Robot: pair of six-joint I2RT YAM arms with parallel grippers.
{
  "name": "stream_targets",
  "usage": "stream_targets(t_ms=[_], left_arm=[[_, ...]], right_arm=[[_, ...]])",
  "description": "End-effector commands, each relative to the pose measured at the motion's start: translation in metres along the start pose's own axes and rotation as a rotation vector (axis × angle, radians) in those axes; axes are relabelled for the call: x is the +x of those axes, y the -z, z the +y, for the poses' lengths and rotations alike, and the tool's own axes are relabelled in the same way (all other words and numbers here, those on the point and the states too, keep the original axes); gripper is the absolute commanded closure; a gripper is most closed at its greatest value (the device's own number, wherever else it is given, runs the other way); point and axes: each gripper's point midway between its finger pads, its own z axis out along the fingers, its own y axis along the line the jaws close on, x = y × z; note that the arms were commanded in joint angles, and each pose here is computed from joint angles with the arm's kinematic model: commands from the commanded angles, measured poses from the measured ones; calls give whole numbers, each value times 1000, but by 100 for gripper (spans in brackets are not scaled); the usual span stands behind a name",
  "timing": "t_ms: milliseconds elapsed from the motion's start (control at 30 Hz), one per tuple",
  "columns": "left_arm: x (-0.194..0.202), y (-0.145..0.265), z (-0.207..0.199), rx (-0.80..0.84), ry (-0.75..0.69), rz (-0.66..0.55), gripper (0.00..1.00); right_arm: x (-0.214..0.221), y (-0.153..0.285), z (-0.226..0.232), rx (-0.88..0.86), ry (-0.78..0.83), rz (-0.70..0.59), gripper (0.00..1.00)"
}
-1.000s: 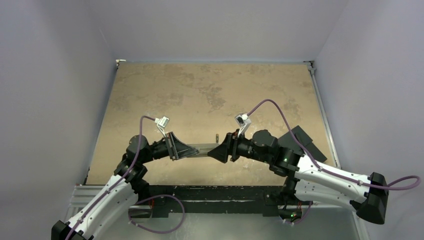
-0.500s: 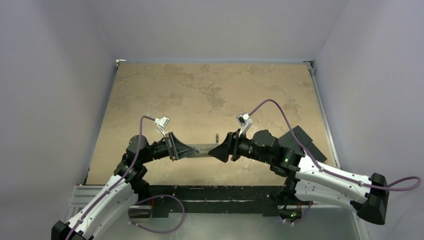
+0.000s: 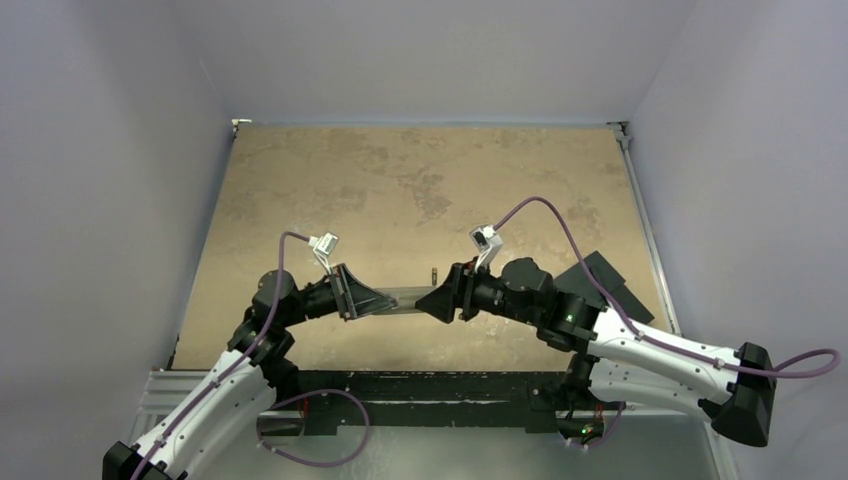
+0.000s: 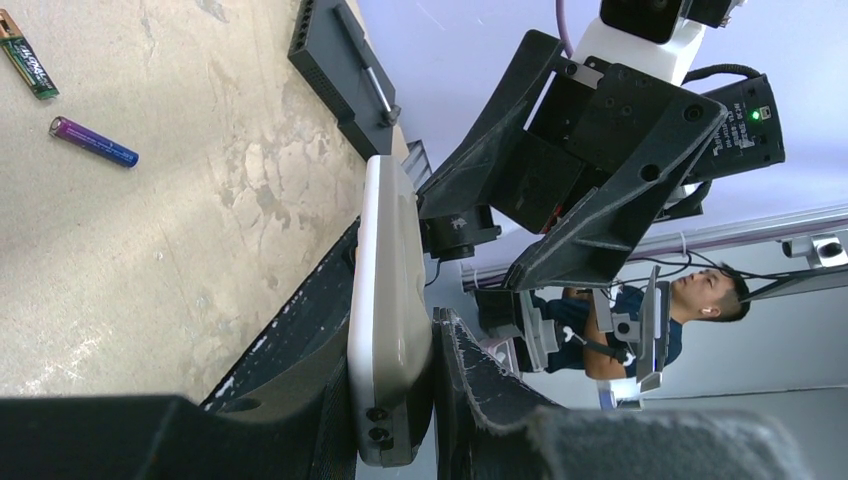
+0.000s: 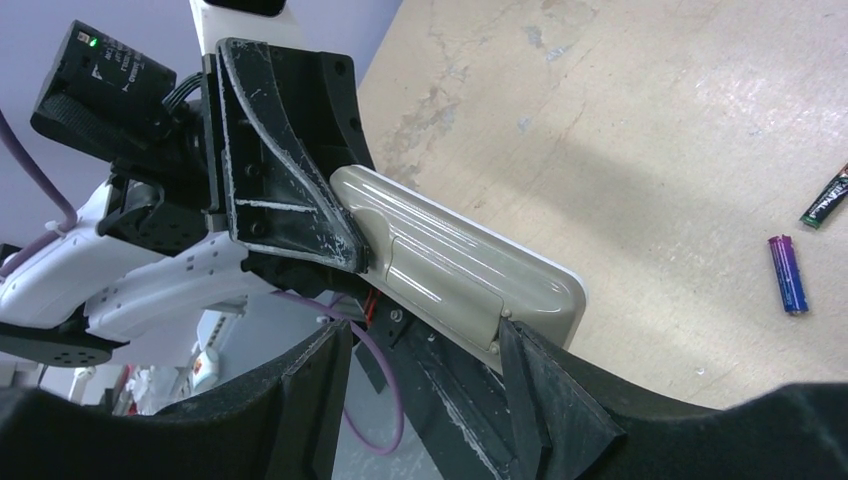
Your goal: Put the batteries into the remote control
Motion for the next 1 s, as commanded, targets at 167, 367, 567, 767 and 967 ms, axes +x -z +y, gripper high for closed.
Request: stream_targets(t_ms=[167, 367, 567, 767, 967], left_arm=[[-10, 6, -60, 192, -130, -12, 100], [-10, 5, -61, 196, -129, -6, 100], [-11, 6, -63, 204, -130, -6, 100], [-9, 6, -61, 203, -124, -4, 100], [-9, 6, -59, 197, -121, -6, 100]], right_arm=[[8, -9, -17, 113, 30, 32, 36], [8, -13, -11, 91, 35, 35, 35], [12, -16, -2, 28, 21, 47, 36], [15, -13, 16, -87, -5, 47, 37], [15, -9, 23, -131, -14, 38, 38]])
